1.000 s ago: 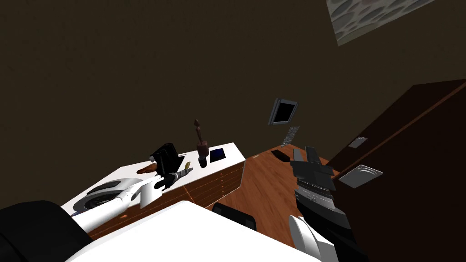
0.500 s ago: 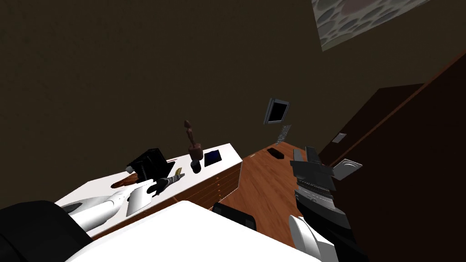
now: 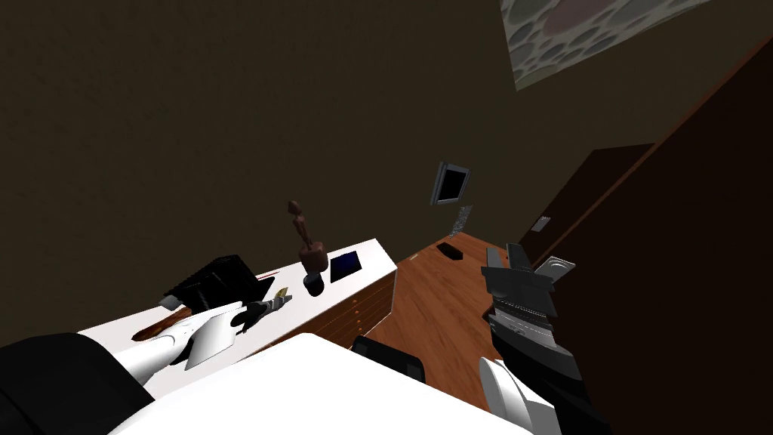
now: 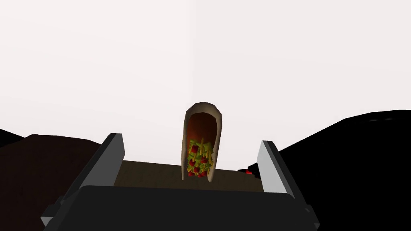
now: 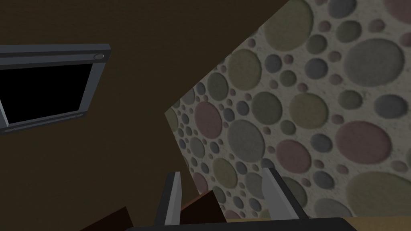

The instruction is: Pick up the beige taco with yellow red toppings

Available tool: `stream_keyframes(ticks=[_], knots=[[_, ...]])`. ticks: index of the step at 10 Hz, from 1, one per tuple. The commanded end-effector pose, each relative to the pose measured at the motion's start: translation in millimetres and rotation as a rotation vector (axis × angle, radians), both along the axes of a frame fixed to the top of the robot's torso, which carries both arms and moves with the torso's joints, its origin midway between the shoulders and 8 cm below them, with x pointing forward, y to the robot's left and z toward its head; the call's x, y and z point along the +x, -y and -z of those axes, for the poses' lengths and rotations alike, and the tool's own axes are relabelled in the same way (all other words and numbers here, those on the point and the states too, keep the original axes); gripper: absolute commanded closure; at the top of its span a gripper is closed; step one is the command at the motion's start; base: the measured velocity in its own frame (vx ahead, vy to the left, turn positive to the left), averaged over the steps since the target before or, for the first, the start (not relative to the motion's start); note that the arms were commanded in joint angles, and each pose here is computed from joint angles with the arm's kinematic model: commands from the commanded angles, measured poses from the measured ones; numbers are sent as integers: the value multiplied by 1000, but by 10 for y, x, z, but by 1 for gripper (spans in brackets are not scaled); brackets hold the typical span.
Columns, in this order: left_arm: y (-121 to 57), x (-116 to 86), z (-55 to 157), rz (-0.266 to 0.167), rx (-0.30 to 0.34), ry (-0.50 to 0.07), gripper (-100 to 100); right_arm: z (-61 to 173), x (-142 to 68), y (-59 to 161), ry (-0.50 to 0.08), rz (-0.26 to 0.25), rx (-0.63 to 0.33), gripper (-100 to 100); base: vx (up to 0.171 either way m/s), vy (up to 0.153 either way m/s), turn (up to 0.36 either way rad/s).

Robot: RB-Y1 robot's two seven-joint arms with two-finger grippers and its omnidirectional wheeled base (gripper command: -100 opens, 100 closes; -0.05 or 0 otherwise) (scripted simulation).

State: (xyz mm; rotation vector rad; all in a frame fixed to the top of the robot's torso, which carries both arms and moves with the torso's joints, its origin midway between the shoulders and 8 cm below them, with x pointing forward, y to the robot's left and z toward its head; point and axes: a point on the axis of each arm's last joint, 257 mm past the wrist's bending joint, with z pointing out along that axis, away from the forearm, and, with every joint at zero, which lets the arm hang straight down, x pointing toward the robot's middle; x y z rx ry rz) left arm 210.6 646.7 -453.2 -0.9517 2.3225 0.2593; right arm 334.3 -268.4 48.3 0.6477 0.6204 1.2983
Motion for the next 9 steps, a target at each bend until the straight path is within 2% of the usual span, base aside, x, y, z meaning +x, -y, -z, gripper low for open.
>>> stream_keyframes(ticks=[1,2,3,4,5,9], knots=[[-125,-97,5,-16,16,-20,-100,0,0,0,0,0,0,0,0,0,0],[-263,-218,-11,-36,38,-45,-100,0,0,0,0,0,0,0,-15,18,-71],[-174,-127,21,-23,25,-30,-100,0,0,0,0,0,0,0,-11,8,-24],[-188,-138,22,-27,27,-33,0,0,0,0,0,0,0,0,0,0,0],[-178,-163,98,-34,27,-33,-100,0,0,0,0,0,0,0,-8,18,-44],[-161,-204,177,-42,27,-34,-100,0,0,0,0,0,0,0,-12,13,-40]])
